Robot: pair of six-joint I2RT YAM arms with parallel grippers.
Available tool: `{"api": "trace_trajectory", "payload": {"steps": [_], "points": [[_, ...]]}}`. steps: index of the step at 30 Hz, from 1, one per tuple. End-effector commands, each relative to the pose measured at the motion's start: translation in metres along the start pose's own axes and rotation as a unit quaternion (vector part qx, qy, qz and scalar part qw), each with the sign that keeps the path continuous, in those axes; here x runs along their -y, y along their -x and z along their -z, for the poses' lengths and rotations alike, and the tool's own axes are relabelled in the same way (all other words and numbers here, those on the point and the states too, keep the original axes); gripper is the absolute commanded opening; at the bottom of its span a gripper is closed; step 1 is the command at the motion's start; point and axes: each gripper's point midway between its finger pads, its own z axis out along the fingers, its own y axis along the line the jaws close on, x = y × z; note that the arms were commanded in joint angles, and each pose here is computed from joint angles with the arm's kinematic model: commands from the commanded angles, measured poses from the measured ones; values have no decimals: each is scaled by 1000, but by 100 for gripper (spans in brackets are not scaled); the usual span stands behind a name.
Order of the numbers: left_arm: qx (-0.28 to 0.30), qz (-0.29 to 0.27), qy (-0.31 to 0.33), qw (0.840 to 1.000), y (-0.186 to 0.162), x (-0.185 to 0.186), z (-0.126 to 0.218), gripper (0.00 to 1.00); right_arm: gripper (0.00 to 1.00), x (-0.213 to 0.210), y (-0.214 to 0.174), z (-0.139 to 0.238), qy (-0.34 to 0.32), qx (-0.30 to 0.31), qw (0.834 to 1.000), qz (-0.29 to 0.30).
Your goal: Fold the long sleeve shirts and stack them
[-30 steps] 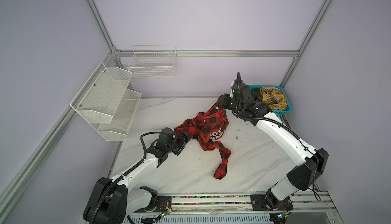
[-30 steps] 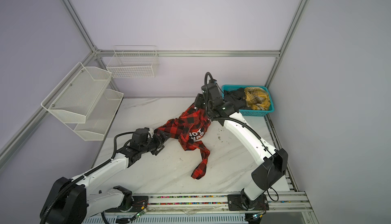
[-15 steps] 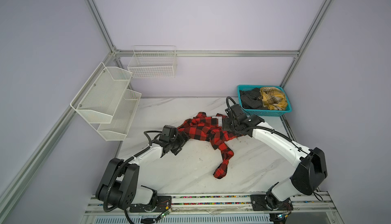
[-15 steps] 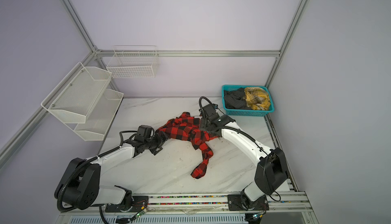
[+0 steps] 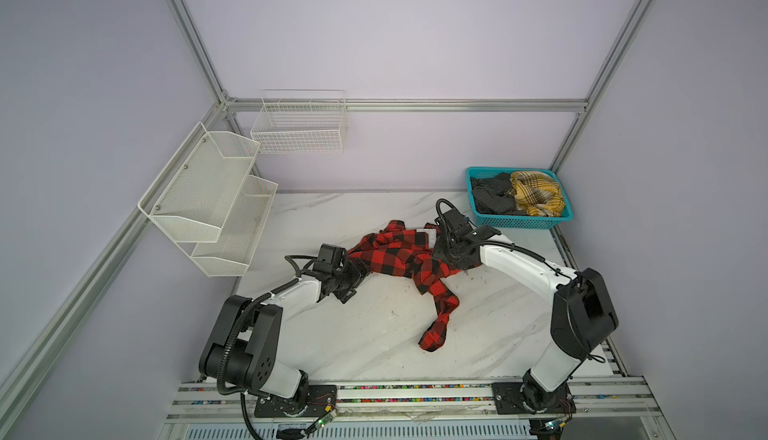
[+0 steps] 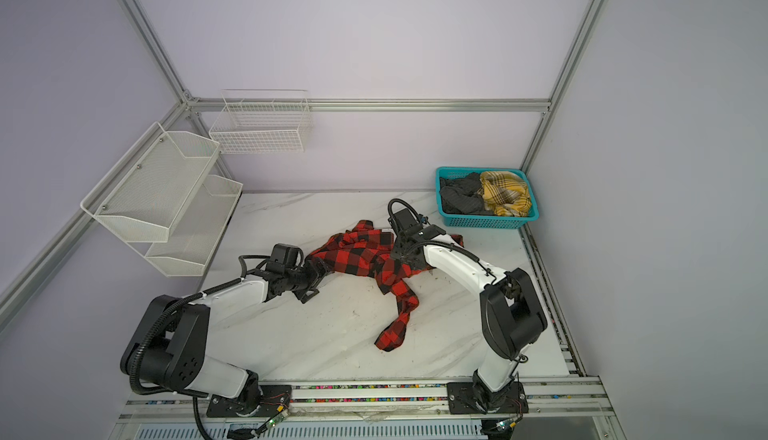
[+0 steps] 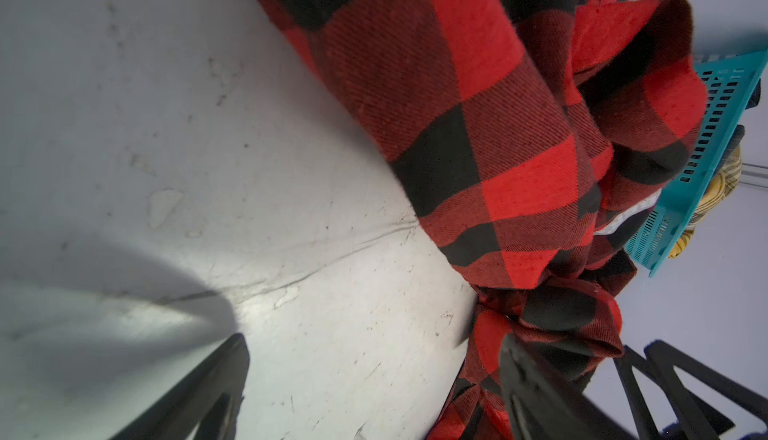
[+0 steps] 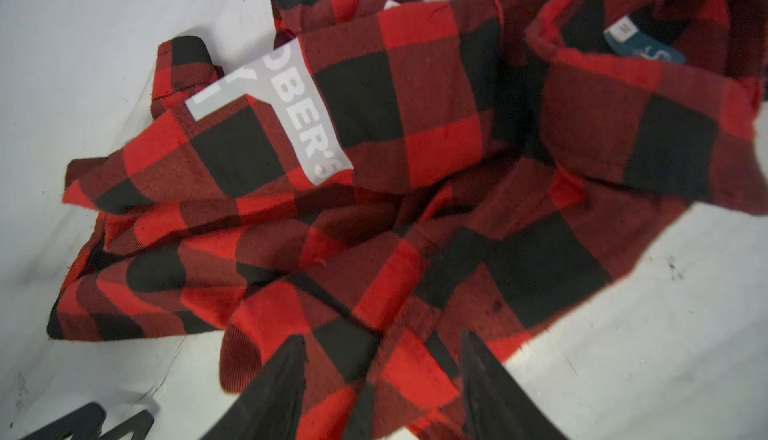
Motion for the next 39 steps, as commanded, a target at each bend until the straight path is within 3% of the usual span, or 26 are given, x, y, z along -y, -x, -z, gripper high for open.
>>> {"api": "trace_trajectory", "payload": {"steps": [1, 10, 11, 14, 15, 19, 22, 26, 30, 34, 39], "points": [[21, -37, -36, 998, 15, 37, 19, 94, 59, 10, 7, -14, -26, -6, 999, -42], [37, -60, -18, 997, 13, 30, 35, 95, 55, 39, -5, -36, -91, -24, 994, -50], [38, -61, -18, 997, 13, 29, 35, 95, 48, 39, -4, -39, -90, -24, 995, -44], [42, -59, -16, 997, 15, 28, 37, 95, 3, 34, 0, -42, -78, -23, 996, -35], [43, -57, -18, 997, 16, 28, 36, 95, 0, 27, 4, -38, -65, -19, 997, -31], [45, -47, -47, 997, 23, 43, 35, 97, 0, -6, 34, 12, 19, 35, 999, -10], [51, -42, -63, 996, 31, 57, 31, 98, 0, -29, 59, 82, 107, 107, 988, 6], [58, -32, -72, 995, 41, 65, 27, 98, 0, -52, 79, 201, 265, 202, 942, 33], [53, -28, -84, 995, 44, 73, 24, 98, 0, -35, 96, 283, 303, 282, 910, 17], [58, -18, -94, 994, 46, 76, 23, 100, 0, -17, 103, 303, 298, 309, 903, -10], [47, 1, -82, 995, 42, 65, 15, 100, 0, -14, 94, 267, 271, 270, 924, -17]]}}
